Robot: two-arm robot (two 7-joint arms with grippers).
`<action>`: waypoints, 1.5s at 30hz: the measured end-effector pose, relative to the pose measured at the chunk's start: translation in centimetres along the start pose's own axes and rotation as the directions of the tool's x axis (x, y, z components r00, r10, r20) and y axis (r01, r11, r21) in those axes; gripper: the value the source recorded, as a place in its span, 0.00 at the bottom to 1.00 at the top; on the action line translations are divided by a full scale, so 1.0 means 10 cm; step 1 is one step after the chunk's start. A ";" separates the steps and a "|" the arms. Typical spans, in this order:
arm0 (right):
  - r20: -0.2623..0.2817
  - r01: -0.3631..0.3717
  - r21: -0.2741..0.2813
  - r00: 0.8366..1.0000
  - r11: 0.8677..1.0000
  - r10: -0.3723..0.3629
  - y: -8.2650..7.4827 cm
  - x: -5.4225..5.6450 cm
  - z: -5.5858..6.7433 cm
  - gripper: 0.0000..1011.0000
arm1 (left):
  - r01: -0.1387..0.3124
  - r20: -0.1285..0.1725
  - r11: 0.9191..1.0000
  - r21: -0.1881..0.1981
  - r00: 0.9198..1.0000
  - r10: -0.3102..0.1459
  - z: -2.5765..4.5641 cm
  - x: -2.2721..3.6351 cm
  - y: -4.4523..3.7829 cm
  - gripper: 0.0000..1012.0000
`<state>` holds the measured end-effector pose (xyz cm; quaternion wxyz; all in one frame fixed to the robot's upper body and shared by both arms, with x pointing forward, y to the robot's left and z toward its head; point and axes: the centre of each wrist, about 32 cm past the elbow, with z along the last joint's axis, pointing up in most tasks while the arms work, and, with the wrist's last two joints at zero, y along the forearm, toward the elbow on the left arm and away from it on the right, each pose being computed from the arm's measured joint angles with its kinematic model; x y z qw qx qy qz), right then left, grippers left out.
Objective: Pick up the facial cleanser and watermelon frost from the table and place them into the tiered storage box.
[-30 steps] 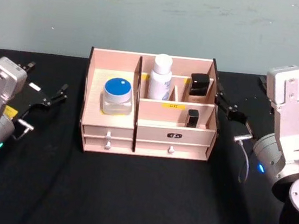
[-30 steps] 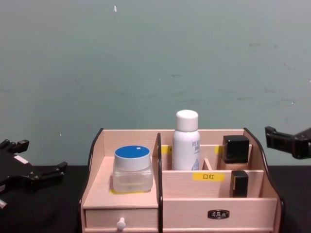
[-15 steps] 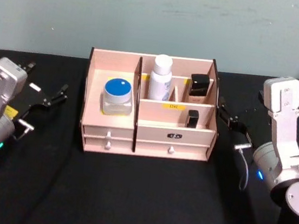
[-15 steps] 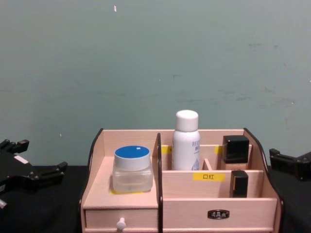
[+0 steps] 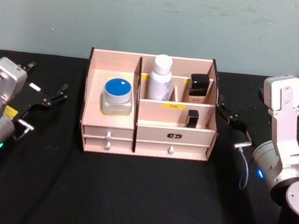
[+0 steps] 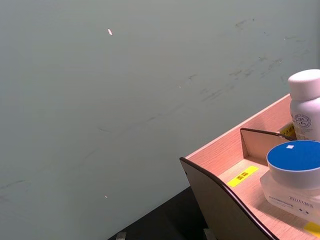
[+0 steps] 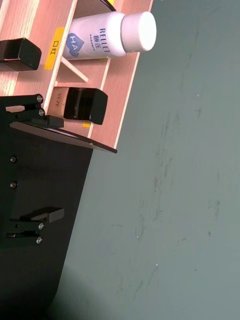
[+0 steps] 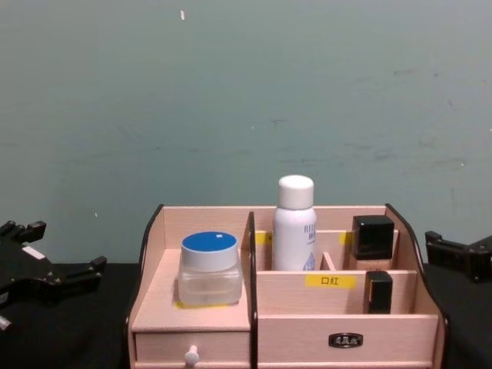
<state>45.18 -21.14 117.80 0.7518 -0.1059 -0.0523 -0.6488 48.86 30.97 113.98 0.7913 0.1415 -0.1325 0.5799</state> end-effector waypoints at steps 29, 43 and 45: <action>0.001 0.000 0.002 1.000 1.000 0.000 0.00 0.00 0.01 0.99 | 0.000 0.000 1.000 0.000 1.000 0.000 0.000 0.000 0.000 0.99; 0.000 0.000 0.002 1.000 1.000 0.000 0.00 0.00 0.01 0.99 | 0.000 0.000 1.000 0.000 1.000 0.000 0.000 0.000 0.000 0.99; 0.000 0.000 0.002 1.000 1.000 0.000 0.00 0.00 0.01 0.99 | 0.000 0.000 1.000 0.000 1.000 0.000 0.000 0.000 0.000 0.99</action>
